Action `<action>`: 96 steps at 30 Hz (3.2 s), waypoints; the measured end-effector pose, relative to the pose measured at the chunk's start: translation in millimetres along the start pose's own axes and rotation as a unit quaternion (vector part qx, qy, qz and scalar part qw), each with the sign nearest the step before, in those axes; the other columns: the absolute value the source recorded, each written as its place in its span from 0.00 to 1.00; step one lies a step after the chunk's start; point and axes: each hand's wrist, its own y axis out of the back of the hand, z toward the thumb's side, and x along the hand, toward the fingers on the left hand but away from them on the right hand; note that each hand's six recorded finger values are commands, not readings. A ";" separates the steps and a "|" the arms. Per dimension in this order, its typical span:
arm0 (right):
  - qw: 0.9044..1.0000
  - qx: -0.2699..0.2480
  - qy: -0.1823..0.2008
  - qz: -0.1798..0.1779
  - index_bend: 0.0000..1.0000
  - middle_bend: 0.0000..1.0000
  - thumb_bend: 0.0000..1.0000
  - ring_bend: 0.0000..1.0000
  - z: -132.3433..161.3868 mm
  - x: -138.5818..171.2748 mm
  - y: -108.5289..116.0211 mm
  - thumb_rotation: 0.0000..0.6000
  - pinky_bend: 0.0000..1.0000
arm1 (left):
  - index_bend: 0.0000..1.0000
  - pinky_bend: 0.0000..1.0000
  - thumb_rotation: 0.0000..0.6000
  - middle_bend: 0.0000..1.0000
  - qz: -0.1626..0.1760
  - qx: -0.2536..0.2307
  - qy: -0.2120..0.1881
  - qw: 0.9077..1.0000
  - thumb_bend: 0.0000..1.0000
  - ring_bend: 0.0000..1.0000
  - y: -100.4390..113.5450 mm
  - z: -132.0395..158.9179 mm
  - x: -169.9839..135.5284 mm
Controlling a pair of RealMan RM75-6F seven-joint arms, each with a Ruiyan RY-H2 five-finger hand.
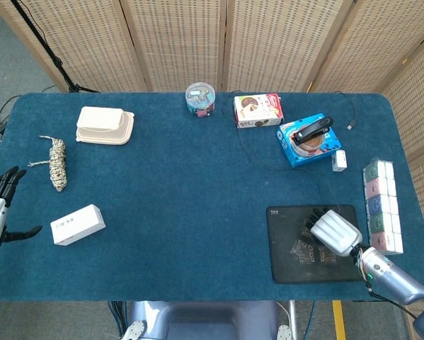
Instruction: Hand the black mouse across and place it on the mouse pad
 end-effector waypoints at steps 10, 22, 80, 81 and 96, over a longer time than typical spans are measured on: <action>1.000 0.008 0.025 -0.011 0.50 0.44 0.48 0.31 15.8 1.9 -5.8 1.00 0.46 | 0.00 0.00 1.00 0.00 -0.003 0.001 0.002 1.000 0.09 0.00 -2.7 0.4 0.1; 0.999 0.009 0.043 -0.005 0.49 0.44 0.48 0.31 26.5 -5.8 -8.3 1.00 0.45 | 0.00 0.00 1.00 0.00 -0.005 0.003 0.003 1.000 0.09 0.00 -3.8 -0.3 0.7; 0.974 -0.170 -0.134 -0.070 0.00 0.00 0.00 0.00 -11.3 86.1 39.4 1.00 0.00 | 0.00 0.00 1.00 0.00 0.009 0.001 0.014 1.000 0.00 0.00 -1.2 -13.7 -31.2; 0.967 -0.193 -0.146 -0.077 0.00 0.00 0.00 0.00 -12.1 88.9 37.9 1.00 0.00 | 0.00 0.00 1.00 0.00 0.011 0.001 0.013 1.000 0.00 0.00 -1.1 -14.6 -32.8; 0.879 -0.340 -0.282 -0.181 0.00 0.00 0.00 0.00 -1.8 133.2 48.4 1.00 0.00 | 0.00 0.00 1.00 0.00 0.036 0.040 0.017 0.998 0.00 0.00 -14.8 -31.8 -60.6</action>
